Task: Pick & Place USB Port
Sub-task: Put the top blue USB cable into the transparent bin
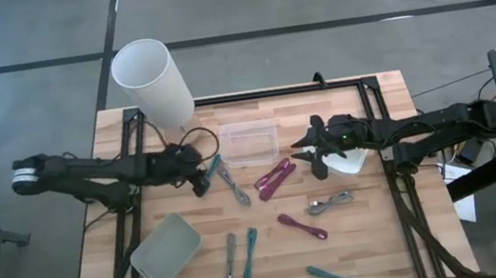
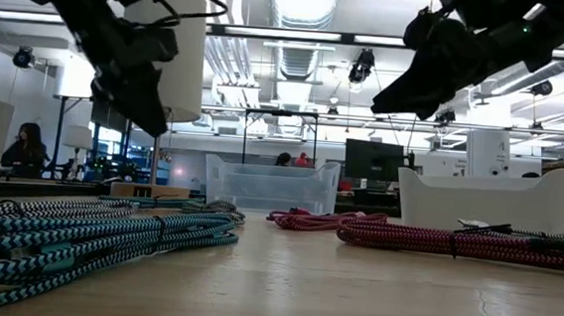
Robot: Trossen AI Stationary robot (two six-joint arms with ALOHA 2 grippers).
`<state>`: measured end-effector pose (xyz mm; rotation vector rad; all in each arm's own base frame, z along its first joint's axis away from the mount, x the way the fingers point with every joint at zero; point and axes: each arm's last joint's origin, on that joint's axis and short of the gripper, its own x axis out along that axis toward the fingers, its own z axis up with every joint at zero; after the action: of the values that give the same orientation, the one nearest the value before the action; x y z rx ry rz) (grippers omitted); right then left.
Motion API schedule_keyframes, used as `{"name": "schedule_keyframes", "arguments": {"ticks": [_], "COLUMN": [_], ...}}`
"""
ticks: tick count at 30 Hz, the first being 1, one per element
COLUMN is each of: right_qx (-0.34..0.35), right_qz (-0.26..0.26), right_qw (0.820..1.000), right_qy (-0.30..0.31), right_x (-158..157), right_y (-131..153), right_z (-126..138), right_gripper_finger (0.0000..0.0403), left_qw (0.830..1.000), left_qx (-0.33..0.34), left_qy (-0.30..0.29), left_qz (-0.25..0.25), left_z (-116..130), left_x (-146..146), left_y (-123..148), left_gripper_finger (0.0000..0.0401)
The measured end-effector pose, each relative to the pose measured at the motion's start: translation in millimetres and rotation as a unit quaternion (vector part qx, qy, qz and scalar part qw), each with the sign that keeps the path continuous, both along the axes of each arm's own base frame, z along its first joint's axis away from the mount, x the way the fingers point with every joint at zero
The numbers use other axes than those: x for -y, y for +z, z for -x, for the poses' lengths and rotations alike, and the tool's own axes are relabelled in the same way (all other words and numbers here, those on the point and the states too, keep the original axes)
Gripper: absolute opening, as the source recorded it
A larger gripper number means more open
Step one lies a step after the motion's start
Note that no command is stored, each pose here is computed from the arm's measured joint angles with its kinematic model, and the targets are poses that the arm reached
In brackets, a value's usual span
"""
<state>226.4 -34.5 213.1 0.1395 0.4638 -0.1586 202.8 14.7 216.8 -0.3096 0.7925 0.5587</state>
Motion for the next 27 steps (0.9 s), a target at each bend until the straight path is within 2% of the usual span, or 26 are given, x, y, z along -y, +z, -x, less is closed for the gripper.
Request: {"name": "schedule_keyframes", "arguments": {"ticks": [10,27], "right_qx": [-0.031,-0.032], "right_qz": [-0.006,-0.007], "right_qw": [0.999,0.999], "right_qy": [0.0,0.0], "right_x": [1.4,1.4], "right_y": [-12.1,-13.0], "right_z": [-9.5,-9.8], "right_gripper_finger": [0.0127,0.0115], "left_qw": [0.996,0.989], "left_qx": [-0.089,-0.145], "left_qy": [0.008,0.024], "left_qz": [0.017,0.016], "left_z": [-24.3,-41.5], "left_x": [0.0,-1.1], "left_y": [-36.6,-75.6], "left_gripper_finger": [0.0176,0.0176]}}
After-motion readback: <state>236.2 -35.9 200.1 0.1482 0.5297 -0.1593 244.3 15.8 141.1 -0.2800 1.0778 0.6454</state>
